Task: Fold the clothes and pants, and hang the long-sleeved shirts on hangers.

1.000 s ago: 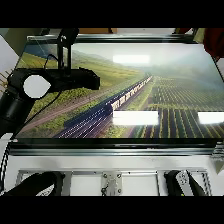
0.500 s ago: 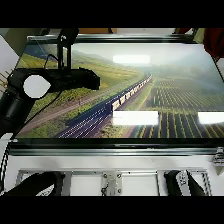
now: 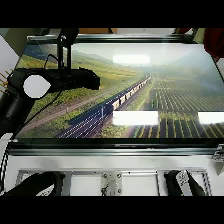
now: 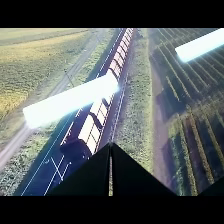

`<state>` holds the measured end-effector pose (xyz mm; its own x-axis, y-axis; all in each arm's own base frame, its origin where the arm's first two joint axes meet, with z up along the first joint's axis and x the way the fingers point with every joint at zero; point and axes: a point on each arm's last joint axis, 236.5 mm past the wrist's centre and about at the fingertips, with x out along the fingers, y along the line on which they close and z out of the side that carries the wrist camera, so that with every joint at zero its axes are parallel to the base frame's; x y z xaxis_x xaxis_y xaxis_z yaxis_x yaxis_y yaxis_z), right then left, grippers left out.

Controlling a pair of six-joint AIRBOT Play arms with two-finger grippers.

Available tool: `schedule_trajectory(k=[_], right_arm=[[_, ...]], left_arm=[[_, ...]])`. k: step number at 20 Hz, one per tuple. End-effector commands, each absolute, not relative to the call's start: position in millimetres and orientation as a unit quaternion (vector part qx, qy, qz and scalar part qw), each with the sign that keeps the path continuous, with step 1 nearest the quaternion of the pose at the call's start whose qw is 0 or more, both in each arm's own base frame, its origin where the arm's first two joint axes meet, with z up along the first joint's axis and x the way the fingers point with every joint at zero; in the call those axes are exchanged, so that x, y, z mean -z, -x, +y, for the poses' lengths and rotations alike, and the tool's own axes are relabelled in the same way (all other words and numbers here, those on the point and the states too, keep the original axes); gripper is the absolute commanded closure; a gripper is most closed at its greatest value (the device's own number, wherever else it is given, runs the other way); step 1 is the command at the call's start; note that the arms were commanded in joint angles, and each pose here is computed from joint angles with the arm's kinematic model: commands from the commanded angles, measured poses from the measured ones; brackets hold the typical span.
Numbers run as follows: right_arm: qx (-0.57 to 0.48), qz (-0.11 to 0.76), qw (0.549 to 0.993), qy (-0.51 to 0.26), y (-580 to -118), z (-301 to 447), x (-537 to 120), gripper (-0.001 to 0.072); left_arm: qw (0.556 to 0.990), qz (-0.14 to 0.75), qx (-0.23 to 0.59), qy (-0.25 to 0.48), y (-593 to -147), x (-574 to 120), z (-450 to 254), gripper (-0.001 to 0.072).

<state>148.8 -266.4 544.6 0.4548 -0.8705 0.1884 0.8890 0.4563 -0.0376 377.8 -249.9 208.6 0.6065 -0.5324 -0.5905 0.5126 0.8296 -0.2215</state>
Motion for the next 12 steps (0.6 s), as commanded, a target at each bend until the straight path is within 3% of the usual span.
schedule_trajectory(k=[1, 6, 12], right_arm=[[0.532, -0.044, 0.843, 0.066, -153.1, -286.0, -531.3, 0.0697], [0.543, -0.015, 0.837, 0.063, -165.5, -317.3, -512.2, 0.0697], [0.583, -0.06, 0.81, 0.023, -139.7, -351.2, -513.8, 0.0697]], left_arm=[[0.896, 0.335, 0.292, 0.015, -377.8, -208.3, -249.9, 0.0693], [0.894, 0.34, 0.292, 0.013, -376.0, -206.1, -249.4, 0.0693], [0.886, 0.361, 0.292, 0.006, -369.2, -197.9, -247.4, 0.0693]])
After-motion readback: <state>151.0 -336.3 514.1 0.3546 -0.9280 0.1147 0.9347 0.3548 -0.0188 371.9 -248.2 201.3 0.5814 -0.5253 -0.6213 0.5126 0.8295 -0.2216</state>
